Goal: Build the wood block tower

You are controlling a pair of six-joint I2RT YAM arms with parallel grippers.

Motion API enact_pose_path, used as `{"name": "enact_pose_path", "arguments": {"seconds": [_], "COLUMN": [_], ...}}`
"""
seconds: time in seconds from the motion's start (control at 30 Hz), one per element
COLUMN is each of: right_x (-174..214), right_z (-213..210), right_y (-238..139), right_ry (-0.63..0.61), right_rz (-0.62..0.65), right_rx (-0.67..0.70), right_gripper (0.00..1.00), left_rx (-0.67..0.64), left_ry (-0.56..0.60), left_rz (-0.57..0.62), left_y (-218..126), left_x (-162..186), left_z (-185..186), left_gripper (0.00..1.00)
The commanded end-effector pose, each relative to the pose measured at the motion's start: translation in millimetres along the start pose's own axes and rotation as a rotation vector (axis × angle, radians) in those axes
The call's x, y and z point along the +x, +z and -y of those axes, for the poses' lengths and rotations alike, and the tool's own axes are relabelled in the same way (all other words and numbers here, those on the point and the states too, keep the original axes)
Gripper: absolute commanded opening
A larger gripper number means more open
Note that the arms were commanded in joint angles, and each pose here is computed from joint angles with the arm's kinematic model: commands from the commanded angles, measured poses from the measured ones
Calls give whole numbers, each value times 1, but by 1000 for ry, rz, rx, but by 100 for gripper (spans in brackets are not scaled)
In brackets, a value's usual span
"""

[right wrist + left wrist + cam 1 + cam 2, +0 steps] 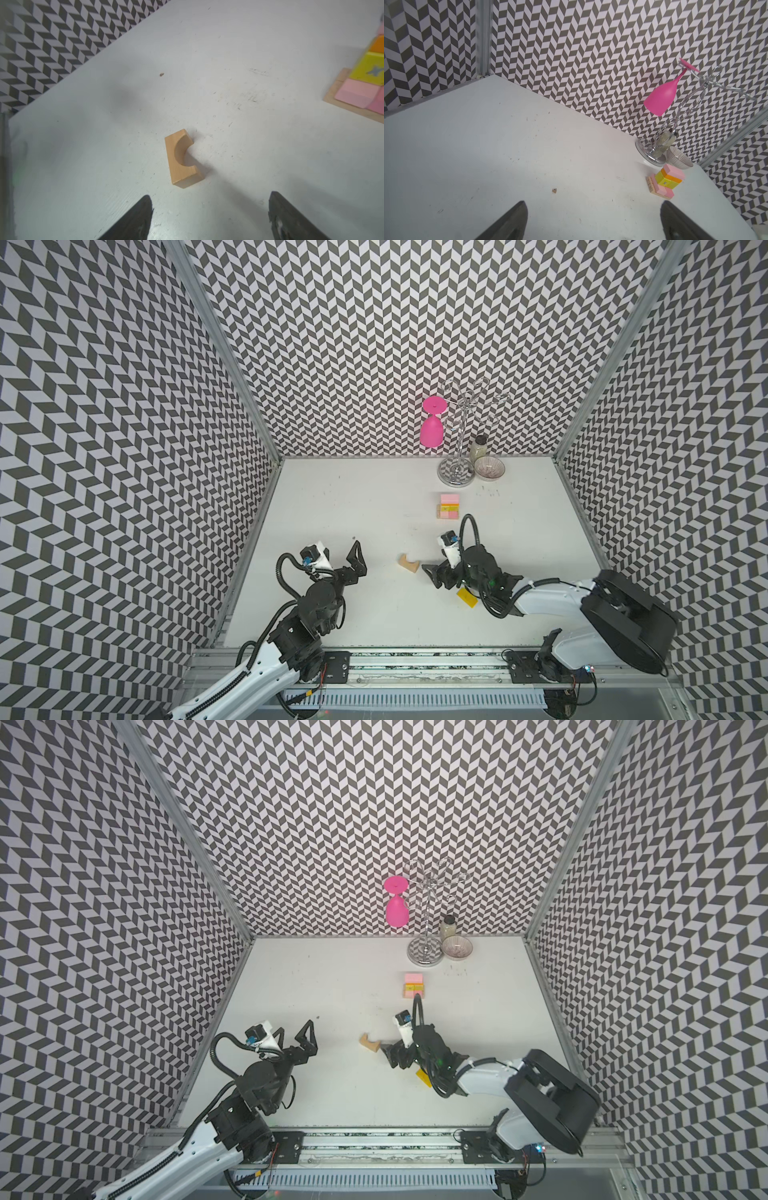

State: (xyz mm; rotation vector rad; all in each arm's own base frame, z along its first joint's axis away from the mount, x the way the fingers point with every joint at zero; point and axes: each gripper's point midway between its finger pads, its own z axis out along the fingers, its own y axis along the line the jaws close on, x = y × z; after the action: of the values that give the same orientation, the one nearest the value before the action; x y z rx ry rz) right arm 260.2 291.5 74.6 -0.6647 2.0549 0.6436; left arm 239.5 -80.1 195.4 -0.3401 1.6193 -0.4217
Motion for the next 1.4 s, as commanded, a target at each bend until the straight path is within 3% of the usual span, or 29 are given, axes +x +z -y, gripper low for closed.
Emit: {"name": "enact_pose_path", "arguments": {"seconds": [0.0, 0.27, 0.47, 0.8, 0.93, 1.13, 1.37], "right_x": [-7, 10, 20, 18, 4, -14, -28], "right_z": [-10, -13, -12, -18, -31, -60, -77], "right_y": [17, 42, 59, 53, 46, 38, 33], "right_ry": [-90, -118, -138, -102, -9, 147, 242], "right_rz": [2, -54, -113, -133, -124, -115, -85], "right_rx": [21, 22, 31, 10, -48, -190, -297], "right_gripper": [83, 79, 59, 33, 30, 28, 26], "left_rx": [-16, -29, -52, -28, 32, 121, 199], "left_ry": [-61, -43, -32, -45, -158, -428, -661], "left_rz": [37, 35, 18, -59, -132, -281, -384], "left_y": [-3, -1, 4, 17, 20, 18, 10], "left_x": [-8, -7, -5, 11, 26, 60, 83], "left_z": [-6, -7, -5, 7, 20, 38, 49], "left_gripper": [100, 100, 100, 100, 100, 100, 100]}}
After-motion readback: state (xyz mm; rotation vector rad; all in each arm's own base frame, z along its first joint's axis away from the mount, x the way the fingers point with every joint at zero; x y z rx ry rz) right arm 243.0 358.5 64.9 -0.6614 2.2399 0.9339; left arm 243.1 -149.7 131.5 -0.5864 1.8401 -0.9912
